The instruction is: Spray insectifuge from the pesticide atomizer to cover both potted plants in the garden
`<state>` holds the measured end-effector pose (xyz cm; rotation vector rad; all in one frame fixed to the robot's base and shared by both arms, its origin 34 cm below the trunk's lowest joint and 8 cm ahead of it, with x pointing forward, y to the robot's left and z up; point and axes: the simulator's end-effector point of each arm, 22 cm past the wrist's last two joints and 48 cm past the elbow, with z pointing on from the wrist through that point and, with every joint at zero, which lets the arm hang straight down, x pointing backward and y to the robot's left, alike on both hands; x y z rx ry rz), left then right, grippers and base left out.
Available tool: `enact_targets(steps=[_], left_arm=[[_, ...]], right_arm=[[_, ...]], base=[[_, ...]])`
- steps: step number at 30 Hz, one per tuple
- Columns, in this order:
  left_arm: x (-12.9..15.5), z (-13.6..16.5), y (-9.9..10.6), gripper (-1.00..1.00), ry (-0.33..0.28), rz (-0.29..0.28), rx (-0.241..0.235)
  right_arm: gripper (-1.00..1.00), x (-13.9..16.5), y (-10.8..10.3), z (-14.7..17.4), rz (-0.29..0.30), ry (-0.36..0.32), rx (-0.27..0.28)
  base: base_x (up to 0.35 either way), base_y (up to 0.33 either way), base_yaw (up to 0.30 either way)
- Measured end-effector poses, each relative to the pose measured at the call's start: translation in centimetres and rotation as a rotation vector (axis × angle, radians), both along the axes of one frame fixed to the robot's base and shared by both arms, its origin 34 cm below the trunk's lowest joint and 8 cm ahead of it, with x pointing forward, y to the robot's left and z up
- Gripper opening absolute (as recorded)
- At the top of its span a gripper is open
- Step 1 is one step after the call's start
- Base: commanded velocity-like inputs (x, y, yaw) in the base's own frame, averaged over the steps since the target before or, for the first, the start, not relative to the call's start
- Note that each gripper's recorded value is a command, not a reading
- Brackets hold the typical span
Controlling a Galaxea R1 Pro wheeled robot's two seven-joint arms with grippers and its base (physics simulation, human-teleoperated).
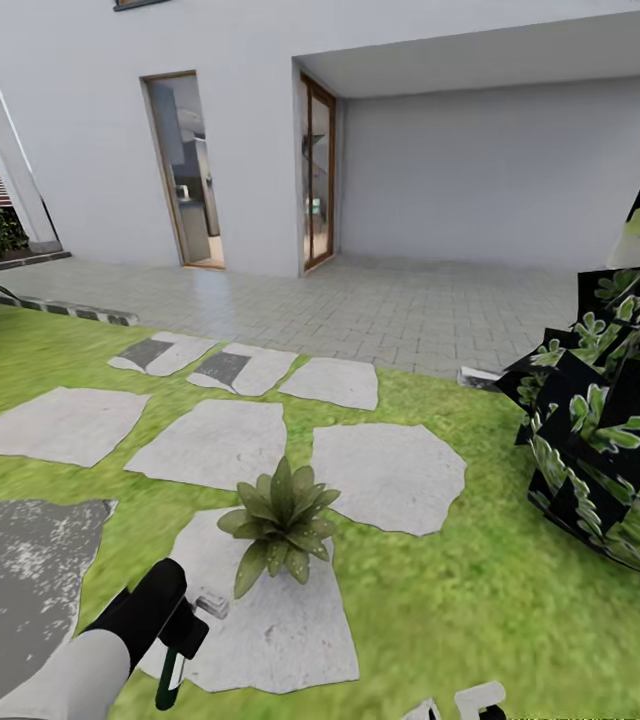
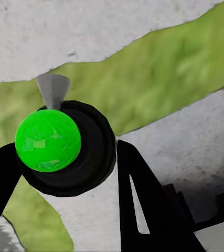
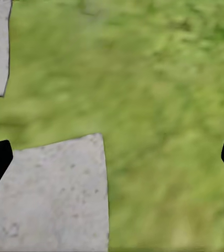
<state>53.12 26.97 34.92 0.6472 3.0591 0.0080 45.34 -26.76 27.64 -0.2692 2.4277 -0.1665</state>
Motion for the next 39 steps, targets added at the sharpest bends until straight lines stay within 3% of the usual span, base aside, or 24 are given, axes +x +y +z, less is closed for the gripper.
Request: enact_targets(steps=[13, 28, 39], left_arm=[[0.02, 0.04, 0.16, -1.00, -0.003, 0.005, 0.001], [-0.01, 0.03, -0.18, -1.00, -0.003, 0.011, -0.009], [0.09, 0.09, -0.48, -1.00, -0.007, 0.008, -0.013]], right_arm=[[1.00, -0.02, 0.07, -0.01, 0.000, 0.000, 0.001], [1.00, -0.04, 0.10, -0.03, 0.000, 0.001, 0.001], [1.00, -0.03, 0.06, 0.00, 0.000, 0.001, 0.001]], base=[[-0.020, 0.020, -0.275], [-0.134, 0.275, -0.013], [0.074, 0.306, -0.273]])
